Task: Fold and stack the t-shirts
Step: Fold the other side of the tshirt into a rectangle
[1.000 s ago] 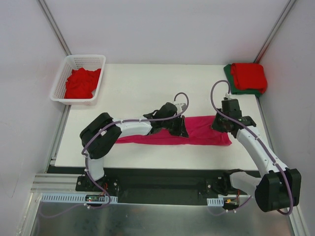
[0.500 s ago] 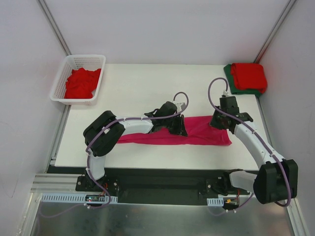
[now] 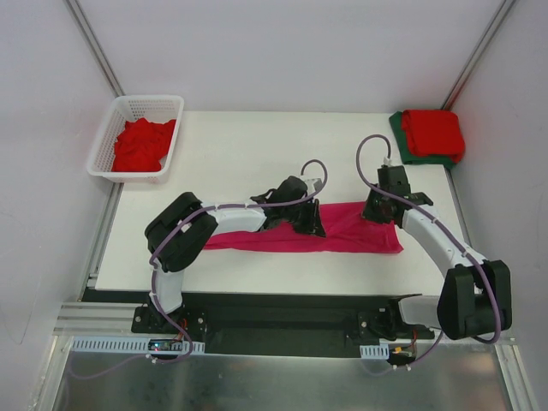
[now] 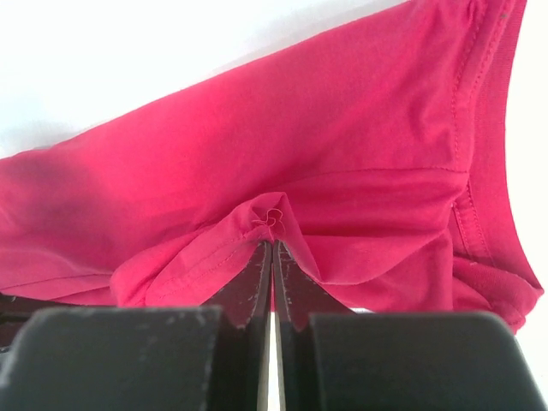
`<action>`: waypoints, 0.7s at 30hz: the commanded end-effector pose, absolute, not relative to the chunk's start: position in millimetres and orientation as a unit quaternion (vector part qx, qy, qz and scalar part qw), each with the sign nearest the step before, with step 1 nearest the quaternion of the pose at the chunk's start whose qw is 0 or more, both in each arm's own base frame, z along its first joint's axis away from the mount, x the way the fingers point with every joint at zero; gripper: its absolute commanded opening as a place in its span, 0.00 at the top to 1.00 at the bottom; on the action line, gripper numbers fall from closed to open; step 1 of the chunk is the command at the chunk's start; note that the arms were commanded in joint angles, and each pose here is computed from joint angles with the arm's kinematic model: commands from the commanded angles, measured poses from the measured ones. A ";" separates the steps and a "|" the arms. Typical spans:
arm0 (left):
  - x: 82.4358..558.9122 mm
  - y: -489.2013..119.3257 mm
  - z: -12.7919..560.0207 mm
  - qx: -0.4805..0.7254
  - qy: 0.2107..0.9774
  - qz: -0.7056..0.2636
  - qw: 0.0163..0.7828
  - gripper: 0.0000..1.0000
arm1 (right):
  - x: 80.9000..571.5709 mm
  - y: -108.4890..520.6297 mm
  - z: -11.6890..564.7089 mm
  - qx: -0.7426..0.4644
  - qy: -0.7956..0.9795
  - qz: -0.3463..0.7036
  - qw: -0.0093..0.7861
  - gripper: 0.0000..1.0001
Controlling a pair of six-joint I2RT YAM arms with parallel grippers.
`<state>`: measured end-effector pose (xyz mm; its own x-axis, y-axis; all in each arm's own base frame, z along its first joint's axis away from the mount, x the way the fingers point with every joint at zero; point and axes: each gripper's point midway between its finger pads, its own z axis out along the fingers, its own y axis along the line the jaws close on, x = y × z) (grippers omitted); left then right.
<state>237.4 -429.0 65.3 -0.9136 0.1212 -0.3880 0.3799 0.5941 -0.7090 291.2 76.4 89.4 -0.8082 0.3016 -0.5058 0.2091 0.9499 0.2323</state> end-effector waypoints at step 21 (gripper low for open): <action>283.0 -427.4 52.7 0.128 0.881 -0.431 0.148 0.42 | 351.4 101.7 89.4 0.097 0.946 0.116 0.288 0.69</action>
<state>273.0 -424.4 41.2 -0.9299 0.0992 -0.3543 0.3363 0.6195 -0.7093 334.3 91.5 73.1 -0.8392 0.2604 -0.4775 0.1656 0.9586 0.2317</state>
